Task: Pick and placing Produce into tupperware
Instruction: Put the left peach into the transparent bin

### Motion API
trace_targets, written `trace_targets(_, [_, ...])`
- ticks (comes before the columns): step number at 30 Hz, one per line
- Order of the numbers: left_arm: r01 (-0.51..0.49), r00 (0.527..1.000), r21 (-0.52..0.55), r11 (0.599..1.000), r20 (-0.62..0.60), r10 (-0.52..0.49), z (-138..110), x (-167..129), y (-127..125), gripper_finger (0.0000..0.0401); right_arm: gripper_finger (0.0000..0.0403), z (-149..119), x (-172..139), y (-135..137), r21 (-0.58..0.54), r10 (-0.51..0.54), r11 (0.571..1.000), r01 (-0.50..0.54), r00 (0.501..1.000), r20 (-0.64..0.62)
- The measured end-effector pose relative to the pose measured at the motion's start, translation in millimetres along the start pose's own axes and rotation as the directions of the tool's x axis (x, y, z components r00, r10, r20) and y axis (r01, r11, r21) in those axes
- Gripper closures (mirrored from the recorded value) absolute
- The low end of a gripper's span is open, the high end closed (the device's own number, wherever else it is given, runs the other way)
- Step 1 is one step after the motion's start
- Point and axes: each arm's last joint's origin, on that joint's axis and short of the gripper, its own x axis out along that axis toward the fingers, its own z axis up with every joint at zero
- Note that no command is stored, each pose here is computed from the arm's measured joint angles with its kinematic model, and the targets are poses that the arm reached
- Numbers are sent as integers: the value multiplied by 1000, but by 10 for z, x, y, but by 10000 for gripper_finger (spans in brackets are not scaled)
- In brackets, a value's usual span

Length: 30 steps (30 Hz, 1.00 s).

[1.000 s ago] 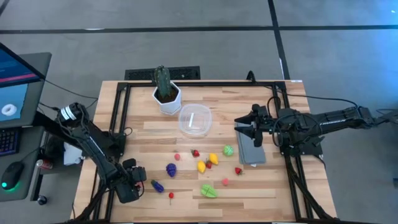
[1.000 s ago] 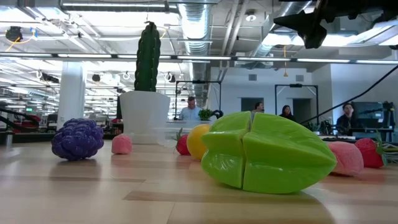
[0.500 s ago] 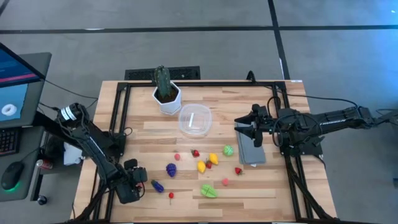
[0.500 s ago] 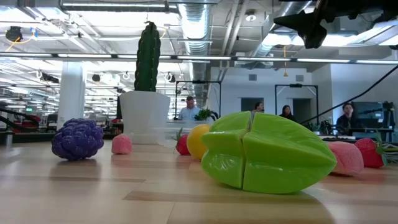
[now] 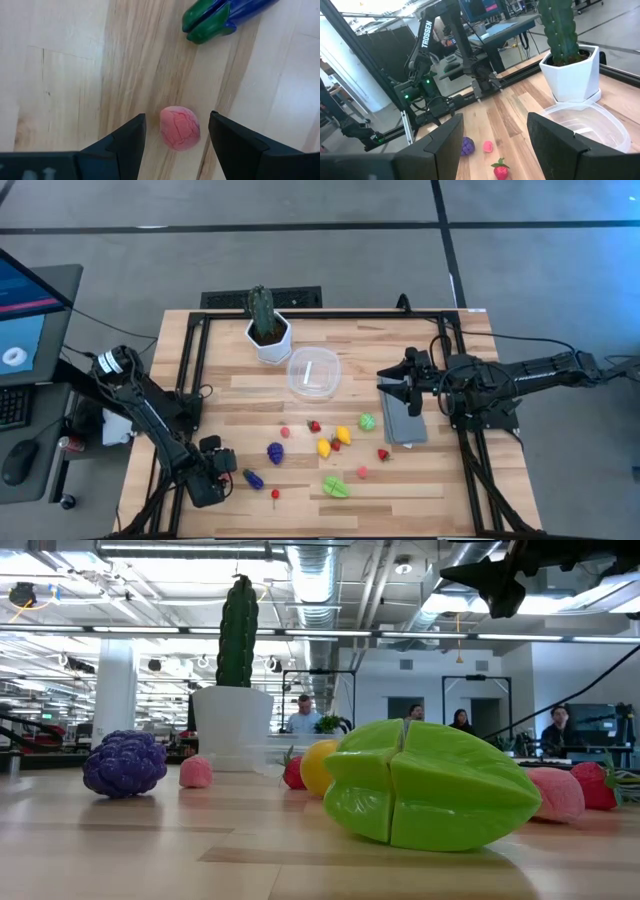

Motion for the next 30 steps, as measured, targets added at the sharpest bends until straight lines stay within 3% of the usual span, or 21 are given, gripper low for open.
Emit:
trace_targets(10, [31,1000,-48,998,-3,-31,-40,76,53,195,159,-1,1,0,7,0,1000,0,1000,0])
trace_targets(19, [25,1000,-18,1000,-5,-25,-43,80,58,197,159,-1,1,-3,18,-9,1000,9,1000,2])
trace_targets(30, [13,1000,-20,1000,-9,-13,-47,87,72,280,159,-26,0,-17,12,-31,999,31,999,-19])
